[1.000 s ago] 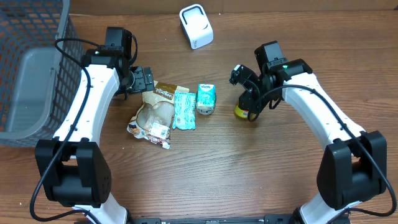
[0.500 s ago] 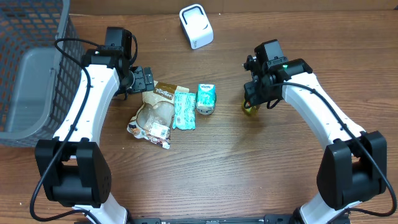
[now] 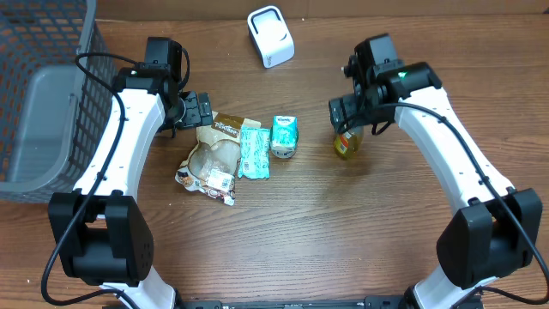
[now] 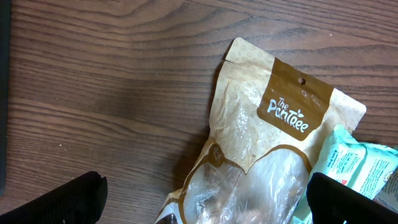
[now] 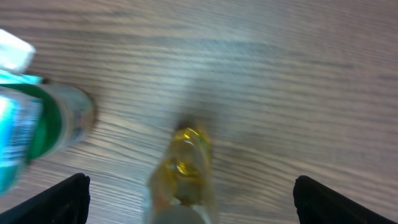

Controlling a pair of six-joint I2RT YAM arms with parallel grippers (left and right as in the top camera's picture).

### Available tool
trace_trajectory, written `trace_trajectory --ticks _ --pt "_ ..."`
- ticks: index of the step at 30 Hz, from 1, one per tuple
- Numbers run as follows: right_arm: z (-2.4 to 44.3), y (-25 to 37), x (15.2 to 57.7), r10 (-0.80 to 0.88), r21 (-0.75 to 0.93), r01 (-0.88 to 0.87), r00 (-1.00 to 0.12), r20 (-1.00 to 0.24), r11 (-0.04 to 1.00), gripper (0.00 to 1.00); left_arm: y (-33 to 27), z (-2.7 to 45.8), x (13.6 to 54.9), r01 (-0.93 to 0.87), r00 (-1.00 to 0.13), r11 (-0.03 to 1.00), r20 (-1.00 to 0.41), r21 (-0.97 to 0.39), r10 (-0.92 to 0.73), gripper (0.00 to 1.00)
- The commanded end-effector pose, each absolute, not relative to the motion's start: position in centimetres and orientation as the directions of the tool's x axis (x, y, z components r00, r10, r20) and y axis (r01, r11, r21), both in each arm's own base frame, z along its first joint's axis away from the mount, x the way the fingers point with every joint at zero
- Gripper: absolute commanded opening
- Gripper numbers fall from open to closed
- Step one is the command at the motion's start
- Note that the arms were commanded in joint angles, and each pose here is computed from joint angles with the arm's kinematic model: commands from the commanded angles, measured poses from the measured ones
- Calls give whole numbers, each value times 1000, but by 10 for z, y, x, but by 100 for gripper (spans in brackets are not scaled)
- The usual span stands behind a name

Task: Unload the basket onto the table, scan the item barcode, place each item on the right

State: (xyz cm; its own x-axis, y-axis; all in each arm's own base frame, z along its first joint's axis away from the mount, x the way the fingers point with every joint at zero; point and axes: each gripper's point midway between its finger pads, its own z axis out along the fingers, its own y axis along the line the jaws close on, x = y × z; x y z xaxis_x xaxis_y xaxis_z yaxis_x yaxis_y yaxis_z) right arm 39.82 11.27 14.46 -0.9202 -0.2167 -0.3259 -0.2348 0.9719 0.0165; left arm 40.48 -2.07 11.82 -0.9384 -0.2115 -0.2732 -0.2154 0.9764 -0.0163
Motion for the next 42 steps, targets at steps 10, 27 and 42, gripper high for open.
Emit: trace_trajectory --ticks 10,27,42 --pt "131 117 375 -215 74 -240 -946 -244 968 64 -20 125 408 -219 -932 976 -293 -18 -215 100" --pt "108 104 380 -159 5 -166 -953 -256 986 49 -20 125 408 -219 -932 976 -293 -18 -215 100" --pt "104 106 376 -161 21 -171 -957 -240 985 56 -20 125 408 -219 -932 976 -293 -18 -215 100"
